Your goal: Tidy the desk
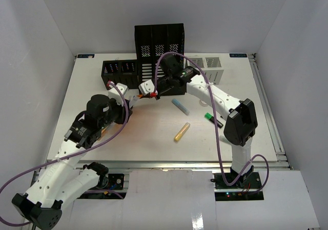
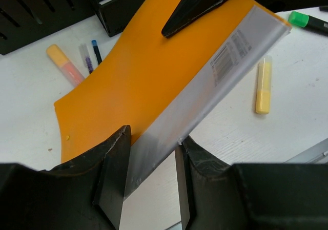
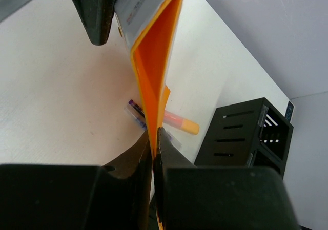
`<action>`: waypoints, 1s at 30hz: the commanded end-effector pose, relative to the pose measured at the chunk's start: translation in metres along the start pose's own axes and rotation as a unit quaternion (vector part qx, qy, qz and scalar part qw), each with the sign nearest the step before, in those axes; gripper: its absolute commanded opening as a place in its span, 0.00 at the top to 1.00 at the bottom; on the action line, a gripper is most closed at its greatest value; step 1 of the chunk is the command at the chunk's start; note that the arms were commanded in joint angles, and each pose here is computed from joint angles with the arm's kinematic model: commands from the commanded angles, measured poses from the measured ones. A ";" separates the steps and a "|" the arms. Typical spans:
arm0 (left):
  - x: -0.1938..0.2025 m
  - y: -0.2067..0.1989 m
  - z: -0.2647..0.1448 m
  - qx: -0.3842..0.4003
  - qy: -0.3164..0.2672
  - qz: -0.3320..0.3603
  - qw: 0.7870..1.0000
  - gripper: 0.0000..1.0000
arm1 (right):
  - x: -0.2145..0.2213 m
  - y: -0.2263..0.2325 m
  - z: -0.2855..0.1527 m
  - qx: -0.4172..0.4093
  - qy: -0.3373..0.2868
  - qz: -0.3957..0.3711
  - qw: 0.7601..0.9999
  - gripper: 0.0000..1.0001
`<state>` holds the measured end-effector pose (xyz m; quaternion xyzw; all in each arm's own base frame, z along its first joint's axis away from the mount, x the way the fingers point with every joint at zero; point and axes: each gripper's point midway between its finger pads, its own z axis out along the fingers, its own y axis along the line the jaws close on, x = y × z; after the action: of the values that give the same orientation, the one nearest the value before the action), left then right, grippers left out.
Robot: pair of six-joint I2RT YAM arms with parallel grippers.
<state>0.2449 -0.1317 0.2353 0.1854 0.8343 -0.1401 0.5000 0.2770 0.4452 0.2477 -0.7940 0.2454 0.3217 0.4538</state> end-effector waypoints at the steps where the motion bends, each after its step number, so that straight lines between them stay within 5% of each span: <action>1: -0.001 0.021 -0.003 -0.056 -0.014 0.000 0.998 1.00 | -0.058 -0.013 0.001 -0.003 -0.101 0.000 0.995 0.92; 4: -0.012 0.022 -0.014 -0.062 -0.039 0.000 0.997 1.00 | -0.058 -0.016 0.002 0.002 -0.102 0.022 0.995 0.87; 6: -0.020 0.023 -0.021 -0.066 -0.056 0.000 0.996 1.00 | -0.056 -0.022 0.002 0.015 -0.093 0.051 0.994 0.75; 9: -0.035 0.027 -0.034 -0.077 -0.087 -0.004 0.993 1.00 | -0.056 -0.032 -0.004 0.042 -0.076 0.085 0.993 0.42; 17: -0.068 0.022 -0.059 -0.067 -0.156 -0.020 0.985 1.00 | -0.077 -0.037 -0.053 0.083 -0.075 0.150 0.982 0.03; 24: -0.096 0.006 -0.069 -0.021 -0.204 -0.040 0.978 1.00 | -0.063 -0.018 -0.149 0.174 -0.073 0.229 0.955 0.03; 30: -0.135 -0.008 -0.073 0.017 -0.245 -0.048 0.968 1.00 | -0.035 0.053 -0.186 0.214 -0.057 0.287 0.932 0.03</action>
<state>0.2381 -0.1168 0.3280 0.1217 0.7510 -0.1658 0.6275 0.2969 0.2804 0.3285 -0.5745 0.4899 0.3911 0.5263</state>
